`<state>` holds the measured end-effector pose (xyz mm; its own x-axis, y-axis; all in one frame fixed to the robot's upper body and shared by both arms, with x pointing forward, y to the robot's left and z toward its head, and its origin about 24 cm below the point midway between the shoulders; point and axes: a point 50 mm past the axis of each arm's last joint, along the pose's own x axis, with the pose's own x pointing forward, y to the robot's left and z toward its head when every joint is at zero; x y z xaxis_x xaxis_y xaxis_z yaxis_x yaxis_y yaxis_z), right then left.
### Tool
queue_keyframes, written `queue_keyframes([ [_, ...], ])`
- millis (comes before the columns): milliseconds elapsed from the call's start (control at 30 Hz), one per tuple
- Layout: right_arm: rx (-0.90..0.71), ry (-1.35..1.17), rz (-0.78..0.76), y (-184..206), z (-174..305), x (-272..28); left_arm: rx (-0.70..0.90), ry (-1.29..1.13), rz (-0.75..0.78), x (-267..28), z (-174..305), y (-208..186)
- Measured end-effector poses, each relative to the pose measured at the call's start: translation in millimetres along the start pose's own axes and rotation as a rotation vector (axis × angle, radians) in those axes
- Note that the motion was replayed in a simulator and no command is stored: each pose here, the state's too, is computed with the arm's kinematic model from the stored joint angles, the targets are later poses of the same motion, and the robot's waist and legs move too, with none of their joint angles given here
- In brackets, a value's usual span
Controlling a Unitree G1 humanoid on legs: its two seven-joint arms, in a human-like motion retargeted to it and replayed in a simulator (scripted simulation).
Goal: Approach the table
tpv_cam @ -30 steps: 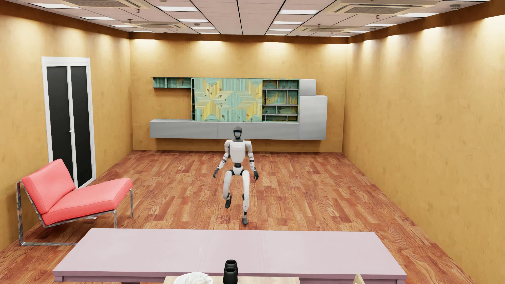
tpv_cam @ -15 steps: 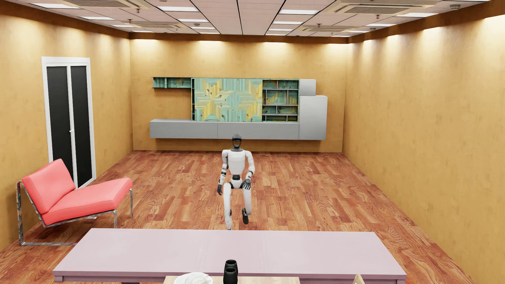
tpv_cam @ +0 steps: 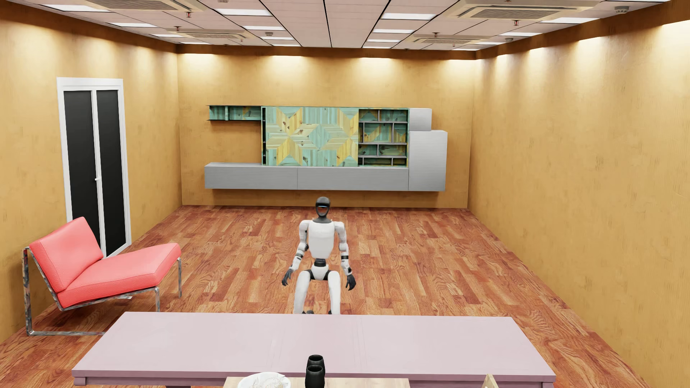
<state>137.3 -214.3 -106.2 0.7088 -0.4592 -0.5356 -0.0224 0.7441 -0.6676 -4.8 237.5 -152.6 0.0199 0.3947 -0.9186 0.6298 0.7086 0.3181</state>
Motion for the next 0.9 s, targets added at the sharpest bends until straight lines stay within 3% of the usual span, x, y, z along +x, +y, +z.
queue_keyframes([
  [67, -0.123, 0.041, 0.138, 15.5, -13.8, -0.2, 0.003, -0.316, 0.256, -19.6, 86.0, 56.4],
  [167, -0.242, 0.083, 0.283, 13.6, -35.9, -1.8, -0.131, -0.882, 0.49, -93.5, 181.3, 107.6],
  [267, -0.188, 0.205, 0.288, 9.8, -49.8, -3.2, -0.121, -1.264, 0.631, -173.0, 224.3, 135.2],
  [333, -0.19, 0.275, 0.313, 20.7, -51.5, -4.8, -0.202, -1.325, 0.668, -188.4, 224.1, 142.9],
  [400, -0.293, 0.247, 0.409, 32.4, -45.1, -4.4, -0.219, -1.228, 0.647, -171.6, 218.6, 140.1],
  [500, -0.412, 0.118, 0.492, 37.4, -24.9, 2.7, 0.032, -0.881, 0.527, -109.1, 198.7, 115.3],
  [567, -0.382, 0.063, 0.444, 32.8, -8.5, 10.6, 0.123, -0.619, 0.328, -61.4, 166.3, 86.0],
  [667, -0.236, -0.001, 0.324, 23.7, 15.1, 19.5, 0.078, -0.292, 0.043, -14.1, 98.7, 27.6],
  [800, -0.094, 0.036, 0.234, 19.7, 7.0, 15.6, 0.192, -0.115, -0.231, -3.8, 45.3, -33.9],
  [900, -0.111, 0.179, 0.295, 28.5, -28.4, 0.9, 0.123, -0.136, -0.196, -3.5, 47.5, -25.8],
])
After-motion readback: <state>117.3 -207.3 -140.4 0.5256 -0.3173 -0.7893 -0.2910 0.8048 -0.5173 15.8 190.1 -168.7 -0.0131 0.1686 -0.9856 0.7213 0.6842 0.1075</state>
